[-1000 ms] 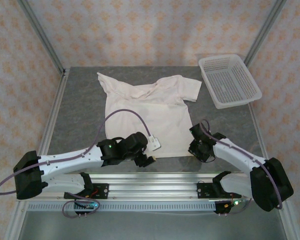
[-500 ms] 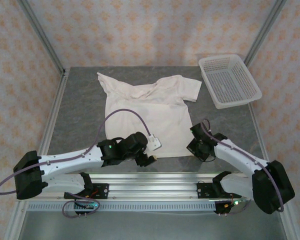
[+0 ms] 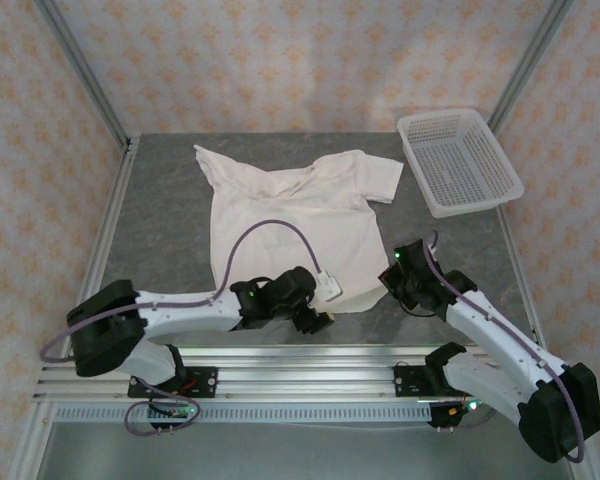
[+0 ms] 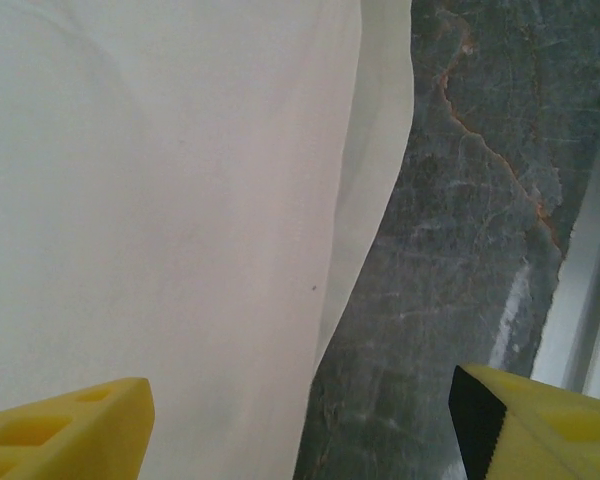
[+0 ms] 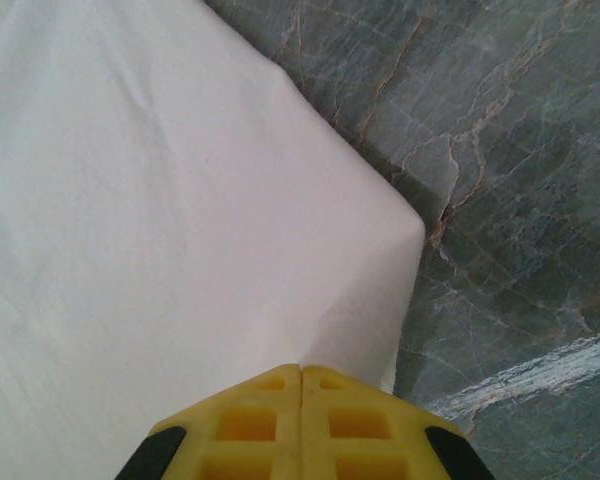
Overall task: Fold the inside-out t-shirt
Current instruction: Turn the T-shirt inside out at the center of the table.
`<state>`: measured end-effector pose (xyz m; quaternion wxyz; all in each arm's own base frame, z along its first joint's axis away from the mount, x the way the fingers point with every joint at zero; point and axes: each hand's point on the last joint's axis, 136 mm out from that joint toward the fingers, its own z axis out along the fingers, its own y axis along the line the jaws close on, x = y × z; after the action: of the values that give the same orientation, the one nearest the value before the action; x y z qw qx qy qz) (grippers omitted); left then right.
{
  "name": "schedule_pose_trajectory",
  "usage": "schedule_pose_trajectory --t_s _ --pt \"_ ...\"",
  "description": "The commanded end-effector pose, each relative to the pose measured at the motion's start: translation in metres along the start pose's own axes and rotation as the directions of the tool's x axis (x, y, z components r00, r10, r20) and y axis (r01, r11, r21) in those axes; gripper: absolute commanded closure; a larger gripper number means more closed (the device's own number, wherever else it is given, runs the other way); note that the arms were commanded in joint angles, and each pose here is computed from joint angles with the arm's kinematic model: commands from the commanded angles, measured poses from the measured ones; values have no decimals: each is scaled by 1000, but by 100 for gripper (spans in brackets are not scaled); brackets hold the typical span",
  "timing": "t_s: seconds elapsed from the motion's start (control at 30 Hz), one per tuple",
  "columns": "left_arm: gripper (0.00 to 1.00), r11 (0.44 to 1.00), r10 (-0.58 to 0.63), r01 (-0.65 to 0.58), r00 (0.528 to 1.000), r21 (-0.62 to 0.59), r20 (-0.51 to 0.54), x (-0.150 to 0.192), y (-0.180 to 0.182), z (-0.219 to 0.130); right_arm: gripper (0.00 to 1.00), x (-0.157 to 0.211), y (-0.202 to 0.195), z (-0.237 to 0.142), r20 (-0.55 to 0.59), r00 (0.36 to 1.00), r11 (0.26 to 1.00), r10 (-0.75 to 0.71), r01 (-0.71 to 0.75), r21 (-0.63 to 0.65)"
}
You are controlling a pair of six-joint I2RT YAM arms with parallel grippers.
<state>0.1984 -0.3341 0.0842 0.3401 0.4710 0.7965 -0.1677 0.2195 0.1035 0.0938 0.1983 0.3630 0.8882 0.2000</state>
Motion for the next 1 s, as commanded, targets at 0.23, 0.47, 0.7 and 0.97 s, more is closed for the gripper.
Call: schedule_pose_trajectory --t_s 0.23,0.47,0.7,0.97 --pt "17 975 -59 85 990 -206 127 -45 27 62 100 -8 6 -5 30 999 998 46 -45 -33" --pt "26 848 -101 147 988 -510 117 -20 80 41 100 -13 5 -11 48 997 998 53 -51 -37" --pt "29 753 -161 167 985 -637 68 21 116 9 100 -13 3 -11 41 998 998 53 -52 -34" --pt "29 663 -237 204 970 -721 57 62 145 -24 100 -13 0 -11 44 998 998 54 -52 -26"
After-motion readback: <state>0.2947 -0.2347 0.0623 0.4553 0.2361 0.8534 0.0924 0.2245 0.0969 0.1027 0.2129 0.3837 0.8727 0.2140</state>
